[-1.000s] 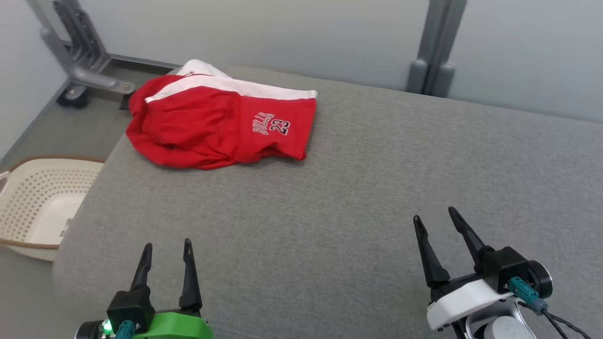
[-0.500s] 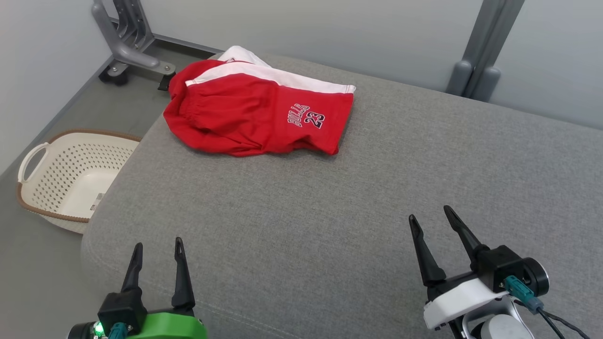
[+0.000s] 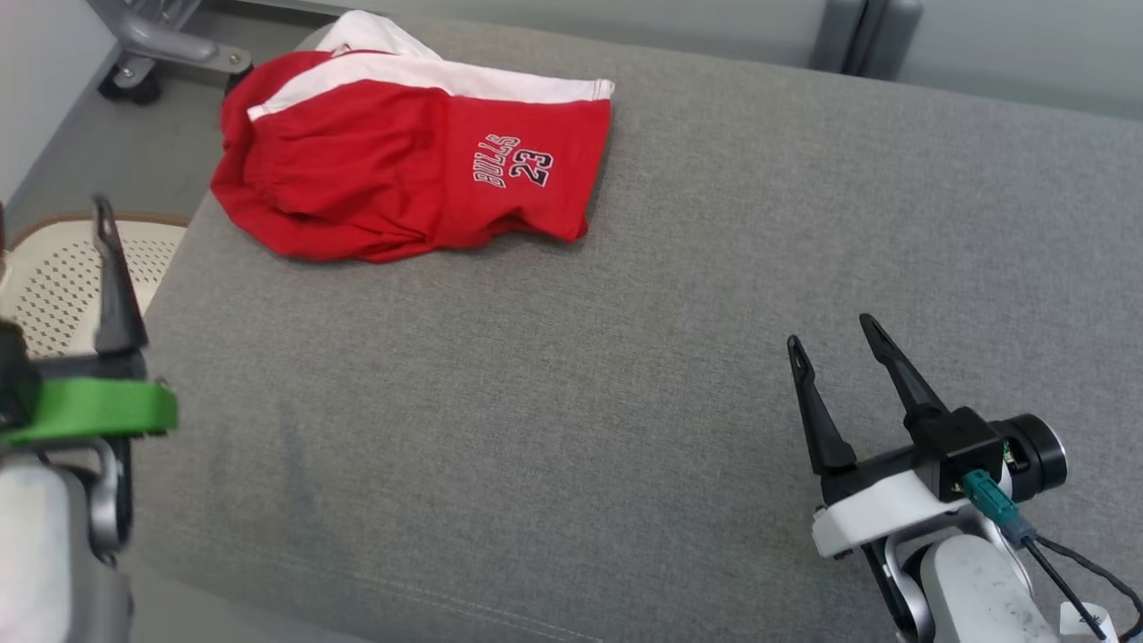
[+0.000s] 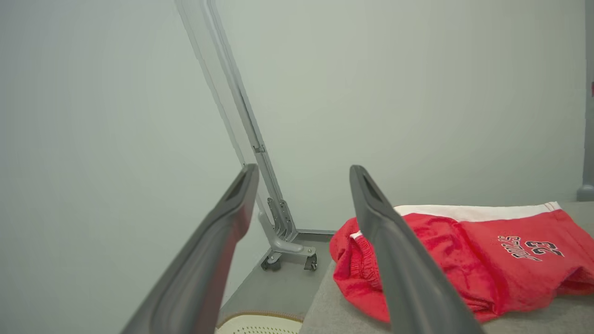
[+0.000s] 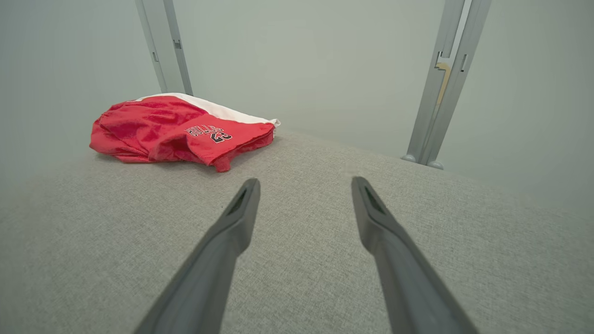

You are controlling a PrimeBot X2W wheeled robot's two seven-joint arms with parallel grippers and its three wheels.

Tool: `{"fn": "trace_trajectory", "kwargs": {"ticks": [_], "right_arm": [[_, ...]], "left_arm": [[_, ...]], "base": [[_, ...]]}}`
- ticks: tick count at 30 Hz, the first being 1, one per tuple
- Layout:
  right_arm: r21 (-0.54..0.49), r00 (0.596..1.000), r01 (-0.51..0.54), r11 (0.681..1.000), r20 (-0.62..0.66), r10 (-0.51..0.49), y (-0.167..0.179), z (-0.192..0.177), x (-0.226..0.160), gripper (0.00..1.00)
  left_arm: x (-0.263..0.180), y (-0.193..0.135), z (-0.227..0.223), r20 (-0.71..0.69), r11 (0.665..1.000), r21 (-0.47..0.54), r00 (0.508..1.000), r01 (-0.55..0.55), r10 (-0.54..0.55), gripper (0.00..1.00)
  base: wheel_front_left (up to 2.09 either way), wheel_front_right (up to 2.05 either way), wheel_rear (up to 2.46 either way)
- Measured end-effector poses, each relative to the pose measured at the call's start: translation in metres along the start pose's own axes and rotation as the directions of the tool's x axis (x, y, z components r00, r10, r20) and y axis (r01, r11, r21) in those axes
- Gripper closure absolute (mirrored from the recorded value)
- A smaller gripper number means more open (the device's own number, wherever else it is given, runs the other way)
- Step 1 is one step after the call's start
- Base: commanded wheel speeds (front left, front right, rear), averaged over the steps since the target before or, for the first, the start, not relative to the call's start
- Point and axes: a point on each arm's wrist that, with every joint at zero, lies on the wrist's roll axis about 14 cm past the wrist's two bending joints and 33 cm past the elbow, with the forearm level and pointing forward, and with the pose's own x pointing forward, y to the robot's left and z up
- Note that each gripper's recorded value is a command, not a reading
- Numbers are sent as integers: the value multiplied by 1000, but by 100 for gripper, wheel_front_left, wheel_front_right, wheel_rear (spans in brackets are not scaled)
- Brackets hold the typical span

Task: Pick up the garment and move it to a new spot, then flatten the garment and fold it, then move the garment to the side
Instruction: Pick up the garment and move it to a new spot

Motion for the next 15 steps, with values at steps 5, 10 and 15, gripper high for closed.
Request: {"fn": "trace_trajectory", "kwargs": {"ticks": [5,10,15], "right_arm": [[-29,999,32,999,-26,-33,-19,-18,7,0],[-54,996,57,997,-66,-61,-39,-41,10,0],[-45,992,79,996,-90,-83,-52,-61,12,0]], "left_arm": [[69,-10,-9,-74,997,17,994,78,-76,0],[112,-24,-57,-255,997,-40,964,71,-78,0],[102,-55,-141,-507,990,-108,852,86,-129,0]], "base": [[0,0,0],[0,0,0],[0,0,0]]}}
